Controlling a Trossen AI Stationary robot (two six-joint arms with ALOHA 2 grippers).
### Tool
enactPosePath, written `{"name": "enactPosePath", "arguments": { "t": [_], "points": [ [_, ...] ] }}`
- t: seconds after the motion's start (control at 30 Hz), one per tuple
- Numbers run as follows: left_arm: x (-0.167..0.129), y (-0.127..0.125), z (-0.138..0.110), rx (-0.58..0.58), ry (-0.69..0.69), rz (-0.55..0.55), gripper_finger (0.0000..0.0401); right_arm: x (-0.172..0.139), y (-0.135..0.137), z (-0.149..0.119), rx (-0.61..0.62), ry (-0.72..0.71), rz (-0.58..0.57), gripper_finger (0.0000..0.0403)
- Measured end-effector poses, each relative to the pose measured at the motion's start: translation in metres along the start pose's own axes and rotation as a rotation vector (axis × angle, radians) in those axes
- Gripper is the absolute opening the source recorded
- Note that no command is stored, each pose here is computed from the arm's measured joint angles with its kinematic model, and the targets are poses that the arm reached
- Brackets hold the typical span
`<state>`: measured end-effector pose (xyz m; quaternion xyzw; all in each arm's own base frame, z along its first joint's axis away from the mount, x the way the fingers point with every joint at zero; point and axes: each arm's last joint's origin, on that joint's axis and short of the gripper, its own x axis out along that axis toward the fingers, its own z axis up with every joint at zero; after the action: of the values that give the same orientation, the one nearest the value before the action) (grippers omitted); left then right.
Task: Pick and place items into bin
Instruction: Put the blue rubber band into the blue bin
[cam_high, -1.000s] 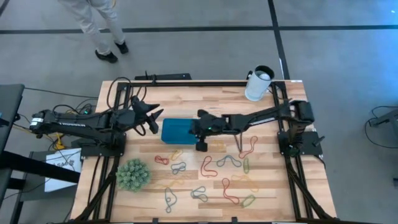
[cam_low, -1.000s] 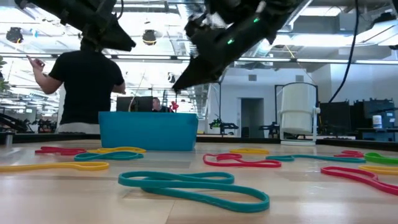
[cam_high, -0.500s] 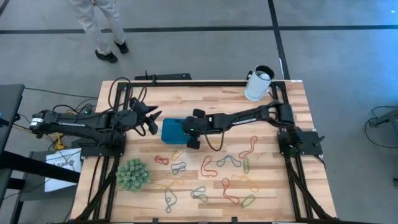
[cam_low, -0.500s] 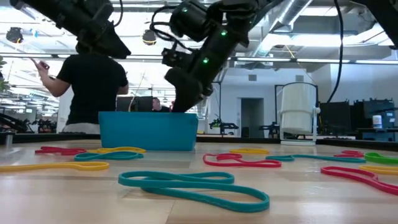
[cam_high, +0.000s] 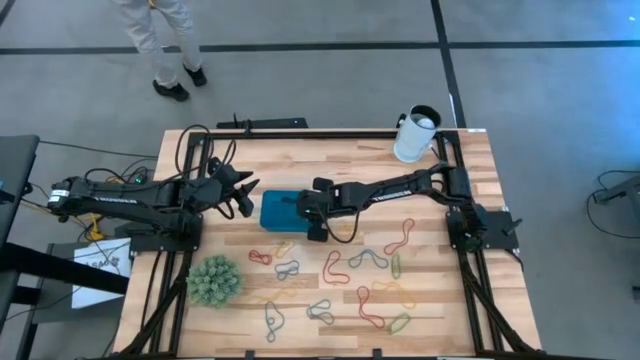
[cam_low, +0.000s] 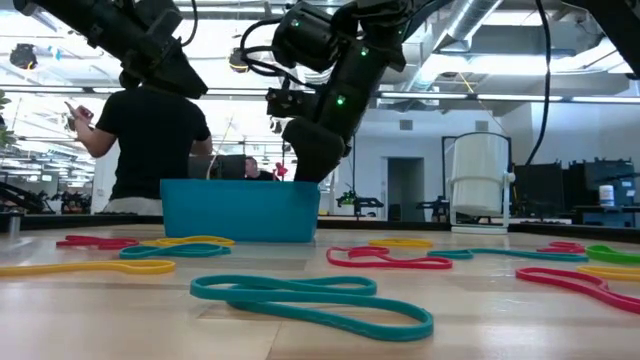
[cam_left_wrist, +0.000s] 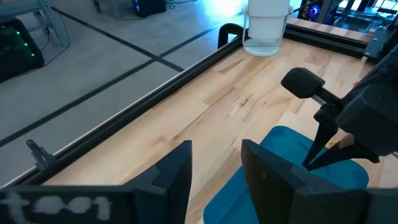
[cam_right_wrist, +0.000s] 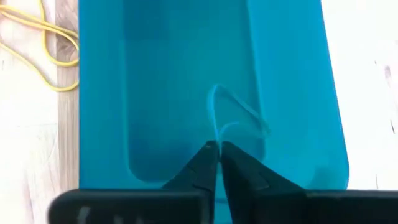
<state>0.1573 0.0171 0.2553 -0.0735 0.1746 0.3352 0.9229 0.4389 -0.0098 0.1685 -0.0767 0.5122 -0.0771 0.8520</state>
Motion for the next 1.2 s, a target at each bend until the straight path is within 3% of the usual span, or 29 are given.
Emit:
{"name": "enactPosePath", "arguments": {
  "t": [0.2,0.4,0.6,0.73,0.87,0.97,1.07,1.2],
  "points": [
    [0.0,0.0,0.0,0.0,-0.001,0.0,0.013,-0.003,0.003,0.001,-0.08,-0.008,0.002,0.0078],
    [0.0,0.0,0.0,-0.001,-0.001,0.0,0.013,-0.01,0.003,0.001,-0.087,-0.005,0.005,0.0101],
    [0.0,-0.001,0.0,-0.001,0.006,-0.023,0.013,-0.06,0.006,0.01,-0.117,-0.082,0.011,0.0102],
    [0.0,-0.005,-0.001,-0.005,0.045,-0.164,0.013,-0.111,0.005,0.007,-0.138,-0.109,0.023,0.0102],
    [-0.002,-0.011,-0.002,-0.004,0.106,-0.361,0.013,-0.161,0.005,-0.01,-0.146,-0.057,0.045,0.0102],
    [-0.006,-0.017,-0.004,0.007,0.131,-0.467,0.013,-0.194,0.007,-0.033,-0.106,0.06,0.067,0.0102],
    [-0.01,-0.023,-0.004,0.017,0.119,-0.51,0.013,-0.216,0.015,-0.059,-0.055,0.118,0.082,0.0102],
    [-0.016,-0.03,-0.002,0.04,0.062,-0.511,0.013,-0.224,0.032,-0.096,-0.025,0.071,0.155,0.0102]
  ]
}}
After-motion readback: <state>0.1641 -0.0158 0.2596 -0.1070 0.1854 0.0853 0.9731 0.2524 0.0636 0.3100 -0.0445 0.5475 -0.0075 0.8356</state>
